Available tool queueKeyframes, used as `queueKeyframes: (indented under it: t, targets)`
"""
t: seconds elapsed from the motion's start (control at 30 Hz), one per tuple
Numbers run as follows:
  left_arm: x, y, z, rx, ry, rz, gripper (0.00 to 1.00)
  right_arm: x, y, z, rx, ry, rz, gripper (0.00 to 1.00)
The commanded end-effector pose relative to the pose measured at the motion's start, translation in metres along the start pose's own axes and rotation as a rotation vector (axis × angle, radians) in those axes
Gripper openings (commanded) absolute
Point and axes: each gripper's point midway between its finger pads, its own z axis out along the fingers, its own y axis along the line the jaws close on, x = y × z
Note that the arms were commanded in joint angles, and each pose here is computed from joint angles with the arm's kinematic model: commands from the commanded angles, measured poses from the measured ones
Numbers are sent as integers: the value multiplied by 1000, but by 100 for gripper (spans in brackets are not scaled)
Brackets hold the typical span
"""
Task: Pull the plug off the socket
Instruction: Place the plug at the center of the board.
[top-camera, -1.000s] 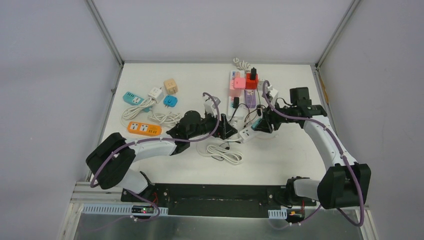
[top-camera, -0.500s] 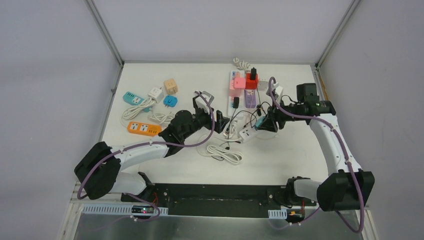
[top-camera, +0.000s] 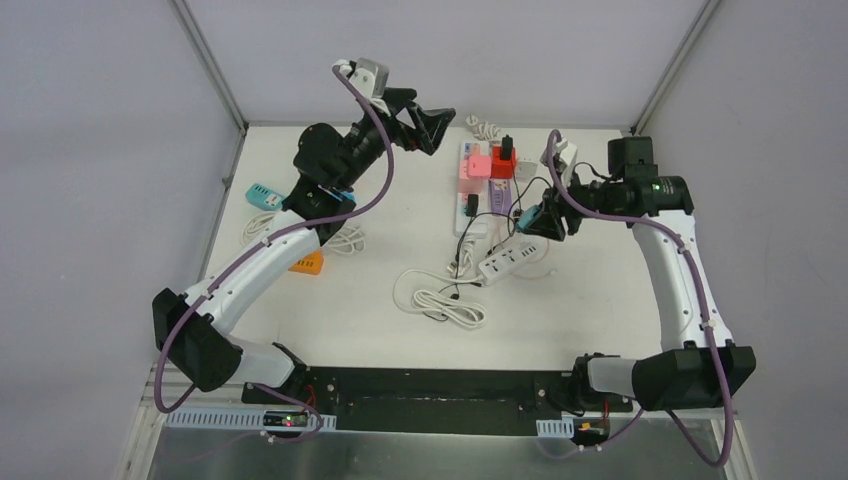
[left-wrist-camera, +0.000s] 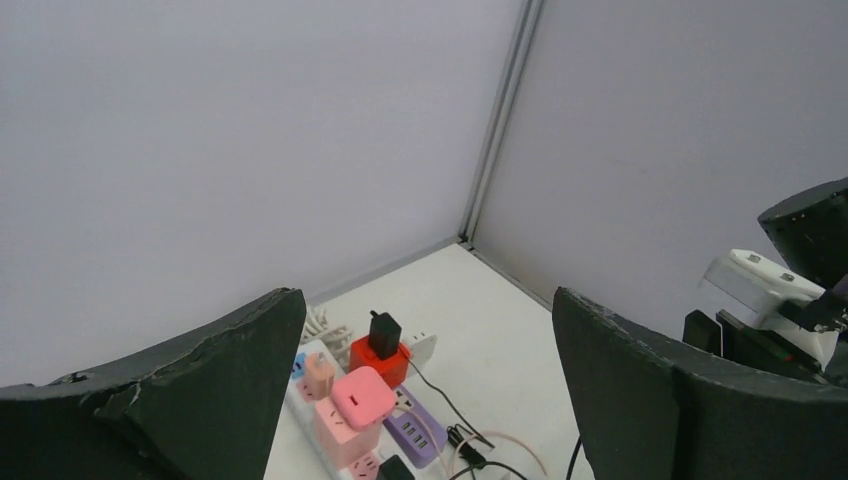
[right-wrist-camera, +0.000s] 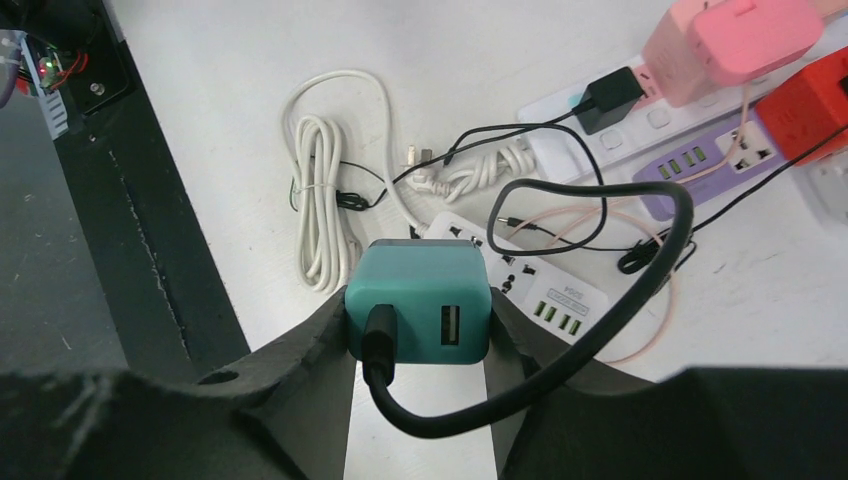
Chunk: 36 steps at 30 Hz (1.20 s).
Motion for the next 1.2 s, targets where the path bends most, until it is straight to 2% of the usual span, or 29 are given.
queueKeyframes:
  t: [0.0,0.27,0.53,0.9,1.07,1.17]
  targets:
    - [14,-11,10,88,86,-30,99,-20,-3,-15,30,-5,-71,0]
    - [79,1,-11,52,248,-11,99,-26,-7,-31,58,-22,-63,0]
    - [73,6,-21,54,263,1,98,-56,-9,-56,108,-34,-75,0]
    - [73,10,-31,64,287,36,98,-133,-43,-102,371,-141,-108,0]
    - [80,-3,-32,159,312,32,98,-176,-55,-131,504,-234,-135,0]
    - [90,-19,-34,288,339,21,99,-193,-57,-144,555,-277,-156,0]
